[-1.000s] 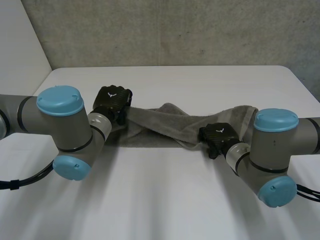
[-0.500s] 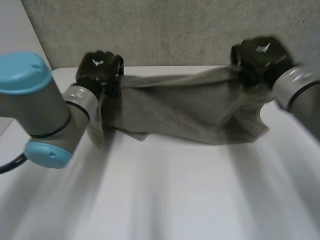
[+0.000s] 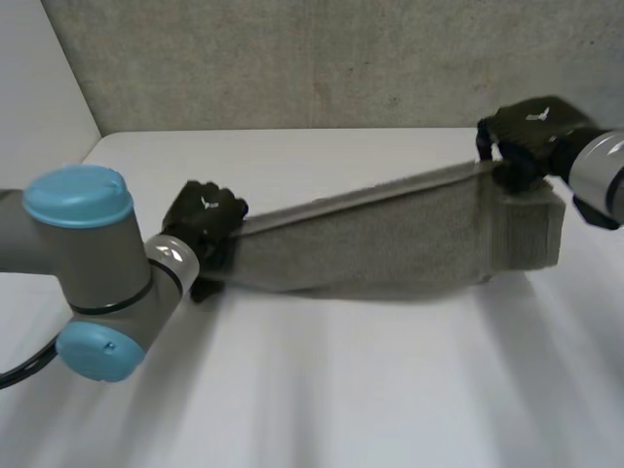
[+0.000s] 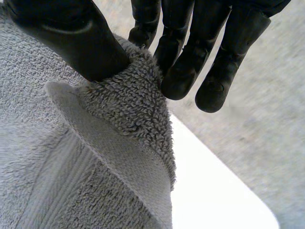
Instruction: Fold the towel.
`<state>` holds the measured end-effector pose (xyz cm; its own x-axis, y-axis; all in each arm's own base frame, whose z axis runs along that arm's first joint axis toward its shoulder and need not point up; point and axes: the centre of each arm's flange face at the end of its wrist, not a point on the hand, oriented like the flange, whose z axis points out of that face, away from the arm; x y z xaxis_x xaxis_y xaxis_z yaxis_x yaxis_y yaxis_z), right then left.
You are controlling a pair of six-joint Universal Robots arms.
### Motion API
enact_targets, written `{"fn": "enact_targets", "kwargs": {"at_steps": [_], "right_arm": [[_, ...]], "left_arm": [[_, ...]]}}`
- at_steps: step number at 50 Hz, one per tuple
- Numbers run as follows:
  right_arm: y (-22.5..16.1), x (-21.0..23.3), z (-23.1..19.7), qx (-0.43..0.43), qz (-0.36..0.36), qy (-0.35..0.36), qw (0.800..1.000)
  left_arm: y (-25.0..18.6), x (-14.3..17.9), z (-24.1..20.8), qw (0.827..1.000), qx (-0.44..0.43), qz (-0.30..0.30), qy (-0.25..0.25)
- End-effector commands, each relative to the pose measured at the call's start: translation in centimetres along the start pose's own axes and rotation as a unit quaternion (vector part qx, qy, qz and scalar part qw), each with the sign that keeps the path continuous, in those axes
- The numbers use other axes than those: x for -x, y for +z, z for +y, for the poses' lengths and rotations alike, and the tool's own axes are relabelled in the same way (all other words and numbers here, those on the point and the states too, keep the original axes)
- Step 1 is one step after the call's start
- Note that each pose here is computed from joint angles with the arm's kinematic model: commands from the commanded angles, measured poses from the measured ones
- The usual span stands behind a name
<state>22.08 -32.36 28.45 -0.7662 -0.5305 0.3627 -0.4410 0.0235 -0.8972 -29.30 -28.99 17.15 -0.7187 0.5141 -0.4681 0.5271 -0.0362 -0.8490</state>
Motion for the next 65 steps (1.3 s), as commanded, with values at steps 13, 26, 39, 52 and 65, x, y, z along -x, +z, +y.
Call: {"fn": "enact_targets", "kwargs": {"at_steps": [13, 26, 39, 52, 65], "right_arm": [[7.9, -3.0, -4.5, -0.242, 0.179, -0.11, 0.947], [4.2, -2.5, -7.0, -0.295, 0.159, -0.118, 0.935], [1.8, 3.7, 3.0, -0.043, -0.04, -0.055, 0.997], [-0.7, 4.5, 9.3, 0.071, -0.06, -0.055, 0.994], [-0.9, 4.6, 10.8, 0.09, -0.061, -0.044, 0.993]], "left_arm": [[7.3, 8.3, -9.7, 0.943, -0.252, -0.2, 0.086], [2.6, 11.4, -15.3, 0.9, -0.371, -0.227, -0.002], [1.8, 5.1, -1.9, 0.987, -0.12, -0.11, -0.011], [-2.0, -0.3, 4.8, 0.997, 0.005, -0.007, 0.07], [-0.9, 0.4, 5.6, 0.997, 0.003, -0.024, 0.069]]}}
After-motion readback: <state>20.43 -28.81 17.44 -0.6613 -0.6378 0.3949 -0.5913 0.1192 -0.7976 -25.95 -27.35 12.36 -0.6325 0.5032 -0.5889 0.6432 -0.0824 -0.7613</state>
